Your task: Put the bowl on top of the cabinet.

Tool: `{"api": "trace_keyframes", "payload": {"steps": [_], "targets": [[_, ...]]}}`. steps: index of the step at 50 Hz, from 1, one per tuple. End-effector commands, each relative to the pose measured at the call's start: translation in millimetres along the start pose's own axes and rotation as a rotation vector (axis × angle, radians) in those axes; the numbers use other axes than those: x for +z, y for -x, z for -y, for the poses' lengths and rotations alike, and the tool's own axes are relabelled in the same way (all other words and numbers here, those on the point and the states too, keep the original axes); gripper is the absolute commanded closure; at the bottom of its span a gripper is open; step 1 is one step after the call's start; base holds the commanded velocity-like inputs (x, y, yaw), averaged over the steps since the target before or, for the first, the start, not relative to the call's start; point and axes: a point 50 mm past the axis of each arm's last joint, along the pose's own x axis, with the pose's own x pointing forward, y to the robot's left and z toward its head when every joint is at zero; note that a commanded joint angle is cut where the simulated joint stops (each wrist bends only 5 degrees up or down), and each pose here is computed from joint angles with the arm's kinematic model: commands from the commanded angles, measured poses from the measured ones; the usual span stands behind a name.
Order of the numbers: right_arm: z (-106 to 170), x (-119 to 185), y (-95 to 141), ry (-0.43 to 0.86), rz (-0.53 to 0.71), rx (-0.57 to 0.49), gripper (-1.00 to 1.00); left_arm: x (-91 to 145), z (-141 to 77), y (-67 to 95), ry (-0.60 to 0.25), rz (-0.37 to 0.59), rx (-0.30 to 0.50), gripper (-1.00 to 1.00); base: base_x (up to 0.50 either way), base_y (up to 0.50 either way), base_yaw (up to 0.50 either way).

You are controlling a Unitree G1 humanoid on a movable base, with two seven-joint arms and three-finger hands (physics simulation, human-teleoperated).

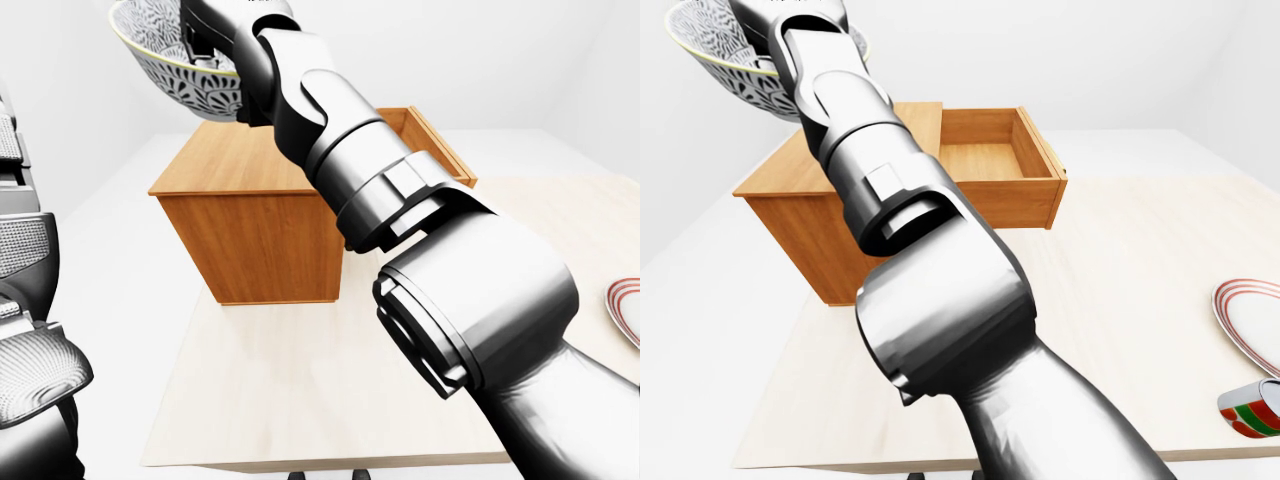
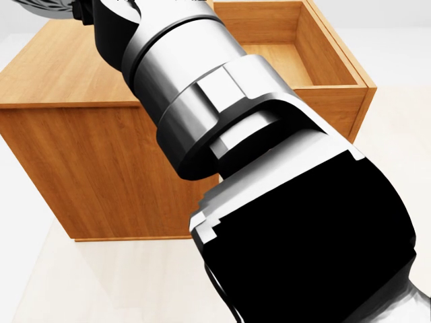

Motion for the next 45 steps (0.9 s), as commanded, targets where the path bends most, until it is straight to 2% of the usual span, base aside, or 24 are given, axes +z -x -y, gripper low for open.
{"api": "trace_keyframes", "payload": {"steps": [1,45], "targets": [[3.6,-0.7,0.1,-0.008,0.0,-0.043,0.97,0.1,0.6,-0.4,0.004,-0.008,-0.008,-1.0,0.0,0.0,0.0],[-9.0,-10.3,0.2,0.021,-0.023,-0.05,0.97,-0.8,1.3,-0.3,-0.001,-0.014,-0.013,-1.0,0.0,0.0,0.0]]}}
